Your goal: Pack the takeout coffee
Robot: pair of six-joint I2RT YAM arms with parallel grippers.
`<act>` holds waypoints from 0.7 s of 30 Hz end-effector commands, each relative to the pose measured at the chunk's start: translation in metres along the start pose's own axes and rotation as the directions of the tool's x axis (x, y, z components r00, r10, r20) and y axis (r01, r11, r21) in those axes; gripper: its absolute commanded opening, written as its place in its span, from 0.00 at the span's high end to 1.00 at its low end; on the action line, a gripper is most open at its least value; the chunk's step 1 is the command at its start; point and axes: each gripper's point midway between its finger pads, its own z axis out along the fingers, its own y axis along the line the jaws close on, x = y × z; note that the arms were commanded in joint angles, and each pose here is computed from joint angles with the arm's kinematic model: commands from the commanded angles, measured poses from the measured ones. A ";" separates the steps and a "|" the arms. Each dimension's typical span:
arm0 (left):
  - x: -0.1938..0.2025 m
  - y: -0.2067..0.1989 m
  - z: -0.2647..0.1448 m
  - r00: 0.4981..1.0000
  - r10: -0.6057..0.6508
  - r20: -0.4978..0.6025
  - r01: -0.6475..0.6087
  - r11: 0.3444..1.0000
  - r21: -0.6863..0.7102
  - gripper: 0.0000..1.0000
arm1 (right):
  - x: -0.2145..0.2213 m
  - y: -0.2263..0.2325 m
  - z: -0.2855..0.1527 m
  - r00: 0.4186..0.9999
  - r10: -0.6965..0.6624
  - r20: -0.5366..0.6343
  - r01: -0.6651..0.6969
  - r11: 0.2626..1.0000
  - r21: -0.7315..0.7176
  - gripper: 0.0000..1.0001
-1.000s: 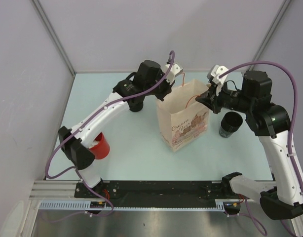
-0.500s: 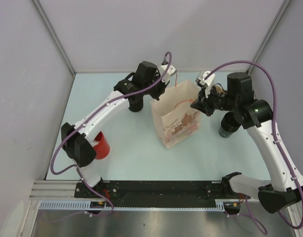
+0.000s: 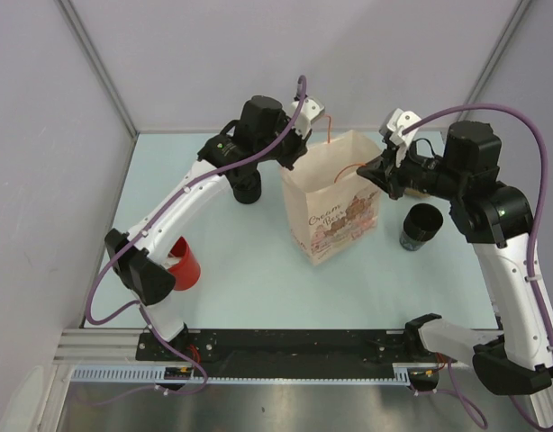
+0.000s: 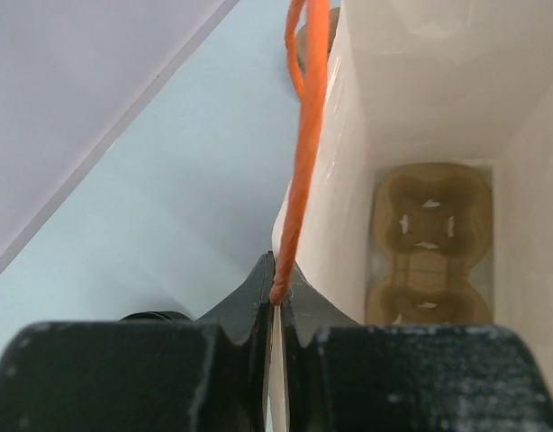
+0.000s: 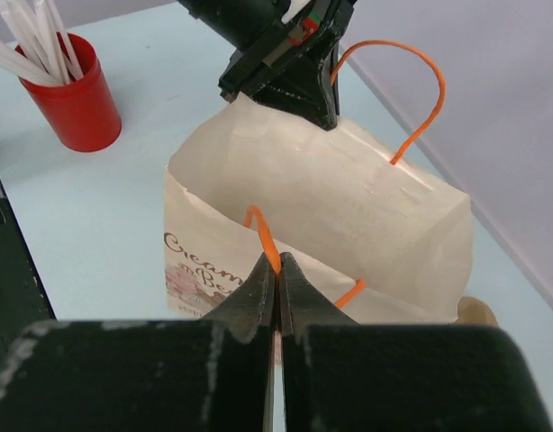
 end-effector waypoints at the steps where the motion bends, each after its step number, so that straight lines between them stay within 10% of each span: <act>1: -0.018 -0.001 -0.020 0.998 0.030 0.063 -0.030 1.000 0.005 0.91 | 0.014 0.000 0.002 1.000 -0.006 -0.027 0.006 1.000 0.001 1.00; 21: -0.029 0.015 -0.017 0.968 0.207 0.142 -0.186 0.971 -0.152 0.95 | 0.127 0.075 -0.025 0.941 -0.090 -0.325 -0.016 0.951 -0.310 1.00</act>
